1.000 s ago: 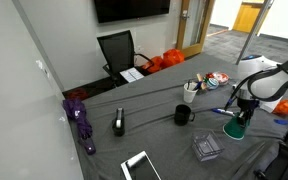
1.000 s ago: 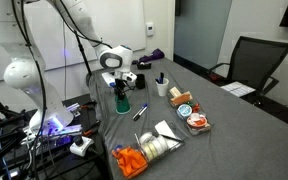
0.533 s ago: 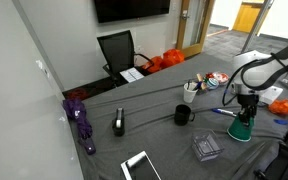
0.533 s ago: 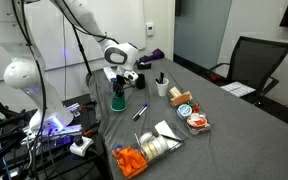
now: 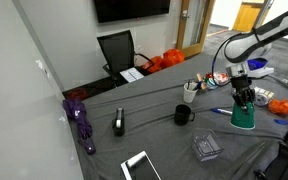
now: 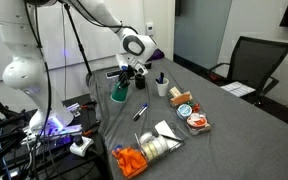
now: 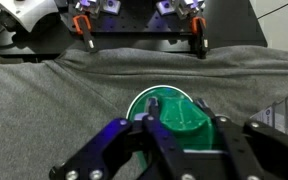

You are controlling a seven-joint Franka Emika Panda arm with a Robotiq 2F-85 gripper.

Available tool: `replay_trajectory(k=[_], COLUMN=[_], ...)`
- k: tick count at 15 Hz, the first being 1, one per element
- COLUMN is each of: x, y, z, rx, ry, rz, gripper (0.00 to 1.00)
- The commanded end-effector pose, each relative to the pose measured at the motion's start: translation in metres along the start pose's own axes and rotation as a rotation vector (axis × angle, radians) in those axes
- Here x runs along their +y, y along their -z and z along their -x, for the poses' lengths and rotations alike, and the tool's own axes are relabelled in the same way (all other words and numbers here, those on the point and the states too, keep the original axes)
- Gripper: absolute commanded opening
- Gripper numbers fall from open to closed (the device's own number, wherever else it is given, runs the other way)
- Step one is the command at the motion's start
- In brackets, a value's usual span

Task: Turn the green cup over

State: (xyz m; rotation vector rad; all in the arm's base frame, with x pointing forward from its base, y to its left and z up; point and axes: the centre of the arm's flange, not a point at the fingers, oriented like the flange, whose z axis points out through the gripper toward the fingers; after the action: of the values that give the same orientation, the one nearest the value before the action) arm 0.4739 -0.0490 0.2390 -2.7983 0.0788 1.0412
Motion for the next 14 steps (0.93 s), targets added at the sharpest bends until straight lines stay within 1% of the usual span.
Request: replay_trajectory(k=[1,6,14], x=[0.006,0.010,0.011], y=[0.003,-0.025,-0.047], z=[-0.049,-0.079,-0.097], rx=[-0.115,-0.229,-0.383], ry=[-0.051,-0.085,-0.153], rz=[-0.040,-0.030,-0.038], gripper=[0.14,0.14,0.14])
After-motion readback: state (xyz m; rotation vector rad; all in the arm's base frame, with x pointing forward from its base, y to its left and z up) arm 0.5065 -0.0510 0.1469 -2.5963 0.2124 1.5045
